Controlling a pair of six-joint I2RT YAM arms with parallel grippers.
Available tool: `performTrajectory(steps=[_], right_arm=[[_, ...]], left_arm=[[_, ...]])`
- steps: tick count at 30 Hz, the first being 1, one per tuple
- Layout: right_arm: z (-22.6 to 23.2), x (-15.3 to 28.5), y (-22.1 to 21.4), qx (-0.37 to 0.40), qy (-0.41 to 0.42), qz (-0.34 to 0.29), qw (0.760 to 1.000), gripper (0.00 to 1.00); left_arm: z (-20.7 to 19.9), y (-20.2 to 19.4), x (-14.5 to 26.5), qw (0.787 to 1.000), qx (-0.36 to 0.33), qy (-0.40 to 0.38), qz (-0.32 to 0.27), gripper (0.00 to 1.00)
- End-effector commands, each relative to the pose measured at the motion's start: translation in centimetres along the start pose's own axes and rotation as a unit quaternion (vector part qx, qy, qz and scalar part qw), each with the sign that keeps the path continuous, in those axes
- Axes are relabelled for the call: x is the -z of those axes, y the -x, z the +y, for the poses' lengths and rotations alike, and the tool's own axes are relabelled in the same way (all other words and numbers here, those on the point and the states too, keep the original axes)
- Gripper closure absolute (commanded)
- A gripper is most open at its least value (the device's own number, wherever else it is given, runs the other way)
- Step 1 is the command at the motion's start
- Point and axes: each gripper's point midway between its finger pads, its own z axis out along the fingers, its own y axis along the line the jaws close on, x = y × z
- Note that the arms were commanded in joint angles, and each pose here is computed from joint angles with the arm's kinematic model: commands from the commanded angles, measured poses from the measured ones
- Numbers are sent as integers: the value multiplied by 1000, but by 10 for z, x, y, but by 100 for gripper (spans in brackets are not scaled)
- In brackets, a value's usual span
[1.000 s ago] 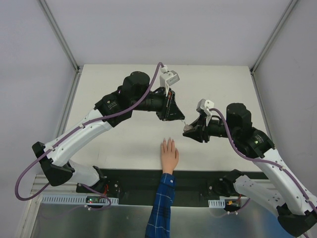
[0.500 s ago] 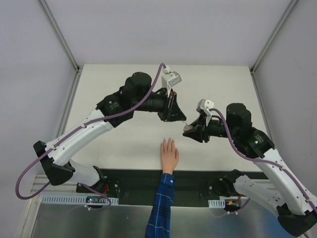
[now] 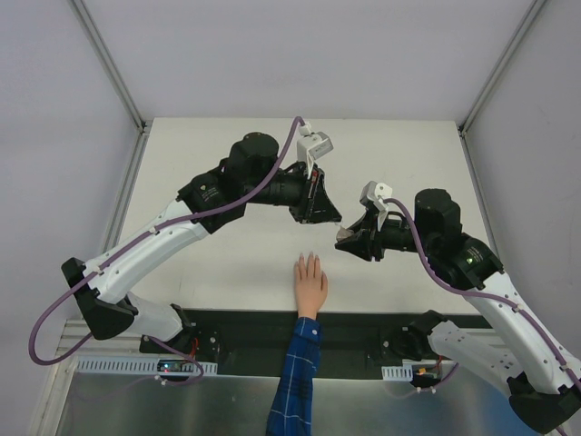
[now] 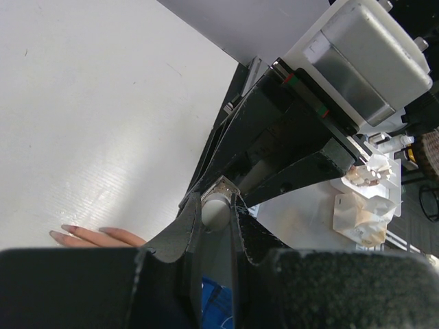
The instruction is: Paint the nails
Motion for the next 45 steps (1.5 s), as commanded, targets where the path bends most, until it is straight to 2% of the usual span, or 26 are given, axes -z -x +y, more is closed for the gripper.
performTrajectory(steps=[1, 18, 28, 32, 40, 45], right_arm=[[3, 5, 25, 32, -1, -39, 999, 100], [-3, 7, 36, 36, -23, -57, 997, 100], [-15, 12, 71, 49, -56, -99, 992, 100], [-17, 13, 92, 56, -59, -118, 990, 100], [-9, 14, 119, 84, -31, -135, 987, 100], [12, 18, 127, 94, 17, -159, 983, 100]], left_arm=[[-12, 1, -5, 1000, -2, -27, 0, 100], [-12, -12, -13, 999, 0, -30, 17, 100], [-5, -19, -16, 999, -18, -21, 29, 100], [1, -33, -17, 998, -31, -20, 56, 100], [-11, -49, -10, 990, -67, -74, 97, 100], [-25, -57, -6, 983, -74, -123, 112, 100]])
